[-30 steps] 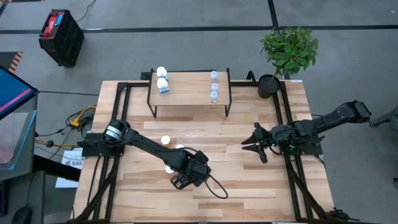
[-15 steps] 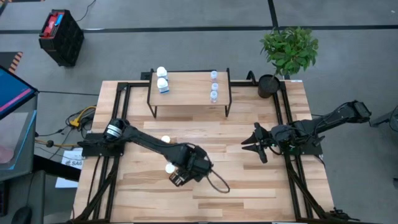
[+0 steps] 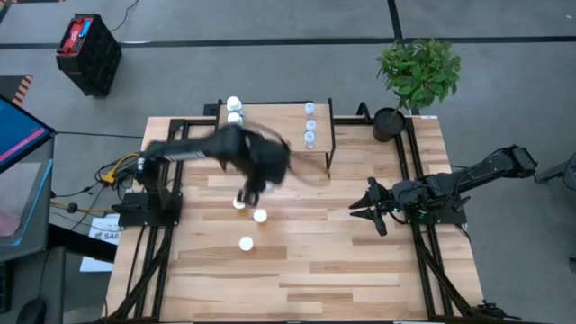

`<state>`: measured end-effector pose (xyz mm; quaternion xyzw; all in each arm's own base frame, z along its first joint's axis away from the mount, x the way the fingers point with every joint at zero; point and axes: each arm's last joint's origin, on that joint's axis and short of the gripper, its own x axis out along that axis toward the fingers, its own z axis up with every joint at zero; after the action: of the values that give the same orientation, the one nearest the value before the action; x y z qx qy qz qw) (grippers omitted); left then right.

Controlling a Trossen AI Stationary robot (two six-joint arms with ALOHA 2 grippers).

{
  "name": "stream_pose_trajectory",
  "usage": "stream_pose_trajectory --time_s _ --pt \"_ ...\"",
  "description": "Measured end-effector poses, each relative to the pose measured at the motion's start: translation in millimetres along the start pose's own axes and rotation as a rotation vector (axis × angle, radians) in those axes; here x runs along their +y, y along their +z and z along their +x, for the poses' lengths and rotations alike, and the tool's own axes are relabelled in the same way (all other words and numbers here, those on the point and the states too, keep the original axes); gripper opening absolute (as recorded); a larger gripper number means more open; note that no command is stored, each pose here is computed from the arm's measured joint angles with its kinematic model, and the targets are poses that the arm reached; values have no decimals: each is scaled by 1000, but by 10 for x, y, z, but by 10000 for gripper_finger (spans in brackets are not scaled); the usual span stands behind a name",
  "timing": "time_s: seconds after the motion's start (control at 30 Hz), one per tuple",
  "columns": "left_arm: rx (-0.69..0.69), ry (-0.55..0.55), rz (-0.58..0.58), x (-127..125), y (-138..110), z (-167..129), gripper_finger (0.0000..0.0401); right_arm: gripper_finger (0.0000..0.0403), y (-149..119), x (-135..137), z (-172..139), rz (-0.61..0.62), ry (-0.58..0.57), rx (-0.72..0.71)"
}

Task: Pick and place medicine bottles onto shelf by color
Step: Put the white pill bottle on the shelf aligned with the other white pill bottles

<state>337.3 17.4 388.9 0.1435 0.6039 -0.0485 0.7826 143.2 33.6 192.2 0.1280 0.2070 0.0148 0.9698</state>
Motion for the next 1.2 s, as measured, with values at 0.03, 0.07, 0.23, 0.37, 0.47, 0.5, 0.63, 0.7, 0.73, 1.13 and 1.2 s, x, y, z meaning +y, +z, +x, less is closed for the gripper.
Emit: stream_pose_trajectory --time_s 0.03,0.07,0.23,0.37,0.47,0.5,0.63,0.7,0.73,1.13,1.2 --pt "-8 16 -51 117 -75 -45 146 127 1 0 0 0 0 -1" --pt "-14 28 -93 219 -161 -95 146 127 0 0 -1 0 0 0" --pt "4 72 -290 587 -576 -201 146 127 -21 -8 -1 -4 -8 23" --pt "59 73 -348 724 -838 -141 146 127 -37 -14 -1 -6 -14 39" --pt "104 39 -382 778 -977 -29 146 127 -39 -15 -1 -7 -15 41" --pt "107 28 -386 795 -1001 11 146 127 -39 -15 -1 -7 -15 41" --pt "109 55 -390 891 -1058 120 148 127 -39 -15 -1 -7 -15 41" --pt "127 52 -395 935 -1110 165 149 127 -39 -15 -1 -7 -15 41" --pt "137 50 -406 955 -1141 183 149 127 -39 -15 -1 -7 -15 41" --pt "109 81 -465 1199 -1332 250 148 127 -39 -15 -1 8 -15 41" --pt "111 81 -474 1216 -1354 248 147 127 -39 -15 -1 9 -15 41"
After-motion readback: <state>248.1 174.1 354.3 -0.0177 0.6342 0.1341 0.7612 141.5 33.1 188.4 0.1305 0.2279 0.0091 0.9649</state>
